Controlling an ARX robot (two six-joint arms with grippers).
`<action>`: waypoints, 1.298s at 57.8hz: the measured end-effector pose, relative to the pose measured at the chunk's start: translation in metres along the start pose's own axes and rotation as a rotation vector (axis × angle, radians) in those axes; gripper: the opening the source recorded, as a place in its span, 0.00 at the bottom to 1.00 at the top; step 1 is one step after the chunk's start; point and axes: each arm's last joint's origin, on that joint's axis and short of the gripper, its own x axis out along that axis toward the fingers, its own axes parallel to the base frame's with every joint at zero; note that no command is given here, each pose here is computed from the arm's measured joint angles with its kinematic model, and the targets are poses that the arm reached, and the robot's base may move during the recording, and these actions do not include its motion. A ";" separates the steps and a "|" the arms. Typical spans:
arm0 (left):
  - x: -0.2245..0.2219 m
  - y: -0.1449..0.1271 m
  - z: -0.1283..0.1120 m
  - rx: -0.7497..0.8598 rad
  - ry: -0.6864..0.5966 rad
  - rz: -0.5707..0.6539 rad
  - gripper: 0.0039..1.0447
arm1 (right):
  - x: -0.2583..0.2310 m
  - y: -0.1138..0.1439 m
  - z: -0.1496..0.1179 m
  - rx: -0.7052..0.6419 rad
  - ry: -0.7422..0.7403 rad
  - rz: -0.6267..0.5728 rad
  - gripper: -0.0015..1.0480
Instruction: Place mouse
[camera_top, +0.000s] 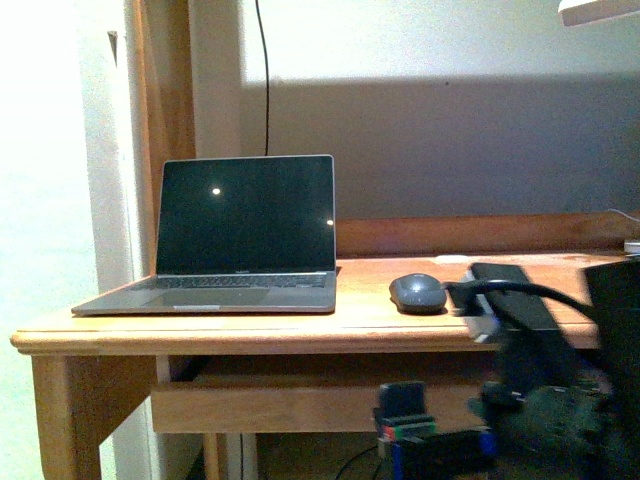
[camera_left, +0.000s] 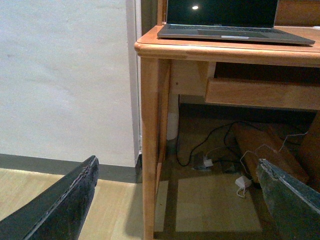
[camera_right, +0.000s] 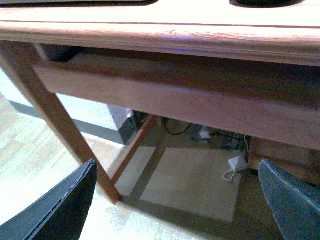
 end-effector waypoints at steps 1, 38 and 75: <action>0.000 0.000 0.000 0.000 0.000 0.000 0.93 | -0.005 -0.001 0.000 0.001 0.000 0.002 0.93; 0.000 0.000 0.000 0.000 0.000 0.002 0.93 | -0.209 -0.041 -0.054 -0.024 -0.208 -0.466 0.69; 0.000 0.000 0.000 0.000 0.000 0.000 0.93 | -0.209 -0.042 -0.067 -0.058 -0.230 -0.529 0.29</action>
